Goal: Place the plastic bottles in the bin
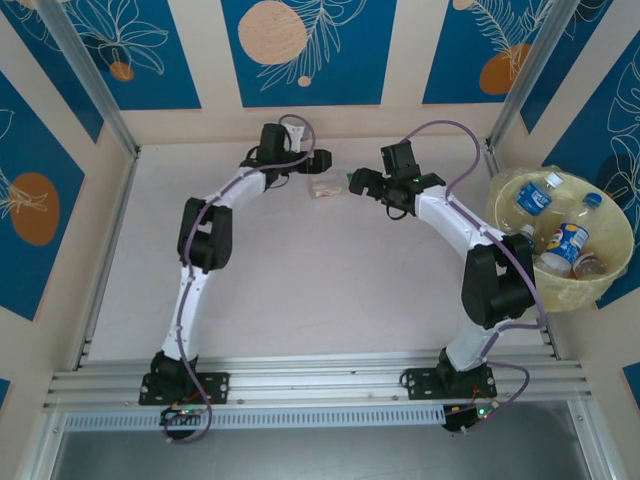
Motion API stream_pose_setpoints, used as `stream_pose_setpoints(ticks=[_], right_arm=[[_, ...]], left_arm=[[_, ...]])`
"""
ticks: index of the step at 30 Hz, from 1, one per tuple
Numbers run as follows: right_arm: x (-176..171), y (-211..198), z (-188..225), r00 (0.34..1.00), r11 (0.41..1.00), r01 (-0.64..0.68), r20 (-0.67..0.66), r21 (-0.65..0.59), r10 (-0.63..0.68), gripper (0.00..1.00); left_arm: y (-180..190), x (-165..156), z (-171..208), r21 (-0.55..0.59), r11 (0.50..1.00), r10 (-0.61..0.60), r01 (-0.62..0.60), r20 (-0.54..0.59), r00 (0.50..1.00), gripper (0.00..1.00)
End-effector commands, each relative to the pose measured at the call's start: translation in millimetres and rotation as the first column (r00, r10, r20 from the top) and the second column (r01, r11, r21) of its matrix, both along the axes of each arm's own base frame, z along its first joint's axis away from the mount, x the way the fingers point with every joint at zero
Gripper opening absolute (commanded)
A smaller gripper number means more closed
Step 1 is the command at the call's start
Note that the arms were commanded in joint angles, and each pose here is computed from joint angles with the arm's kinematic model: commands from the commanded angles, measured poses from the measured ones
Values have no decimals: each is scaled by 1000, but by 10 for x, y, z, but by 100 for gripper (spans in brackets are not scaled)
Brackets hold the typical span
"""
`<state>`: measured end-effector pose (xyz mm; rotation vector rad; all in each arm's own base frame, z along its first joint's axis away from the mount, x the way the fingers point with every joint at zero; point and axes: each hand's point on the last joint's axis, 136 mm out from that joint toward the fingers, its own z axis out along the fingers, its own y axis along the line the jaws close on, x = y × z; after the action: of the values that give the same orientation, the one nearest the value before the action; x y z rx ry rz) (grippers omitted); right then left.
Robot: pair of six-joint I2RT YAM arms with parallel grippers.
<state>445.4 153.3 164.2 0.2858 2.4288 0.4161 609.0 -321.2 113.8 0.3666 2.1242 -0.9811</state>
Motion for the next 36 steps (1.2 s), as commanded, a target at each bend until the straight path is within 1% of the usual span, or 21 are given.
stream_pose_setpoints(ticks=[1, 4, 7, 11, 14, 16, 19, 23, 28, 36], right_arm=[[11, -40, 133, 999, 999, 31, 41, 41, -33, 100], [10, -66, 143, 998, 997, 40, 40, 67, -43, 100], [16, -108, 141, 998, 996, 49, 39, 73, -52, 100], [14, -154, 140, 998, 996, 56, 39, 65, -58, 100], [7, -210, 103, 997, 996, 71, 31, 63, -73, 100], [0, -237, 59, 997, 993, 79, 12, 85, -81, 100], [-2, -211, 39, 998, 990, 59, -12, 130, -58, 100], [22, -172, 14, 999, 990, 37, -29, 133, -33, 100], [117, -18, -29, 998, 987, -25, -57, 158, 35, 100], [280, 170, -87, 994, 987, -62, -76, 145, 74, 100]], left_arm=[[-238, -168, -61, -73, 990, -122, 117, -73, 990, 100], [-343, -288, -100, -34, 986, -162, 160, -69, 984, 100], [-401, -452, -211, 18, 979, -199, 201, -98, 975, 100], [-357, -613, -394, 78, 977, -188, 197, -109, 976, 100], [-315, -752, -403, 69, 977, -193, 200, -102, 976, 100], [-306, -881, -395, 66, 975, -207, 214, -99, 973, 100], [-314, -1074, -365, 64, 970, -230, 236, -91, 969, 100], [-316, -1246, -323, 36, 968, -245, 249, -90, 965, 100], [-344, -1311, -243, 15, 966, -256, 258, -76, 964, 100], [-530, -1403, -300, -10, 954, -299, 299, -101, 949, 100]])
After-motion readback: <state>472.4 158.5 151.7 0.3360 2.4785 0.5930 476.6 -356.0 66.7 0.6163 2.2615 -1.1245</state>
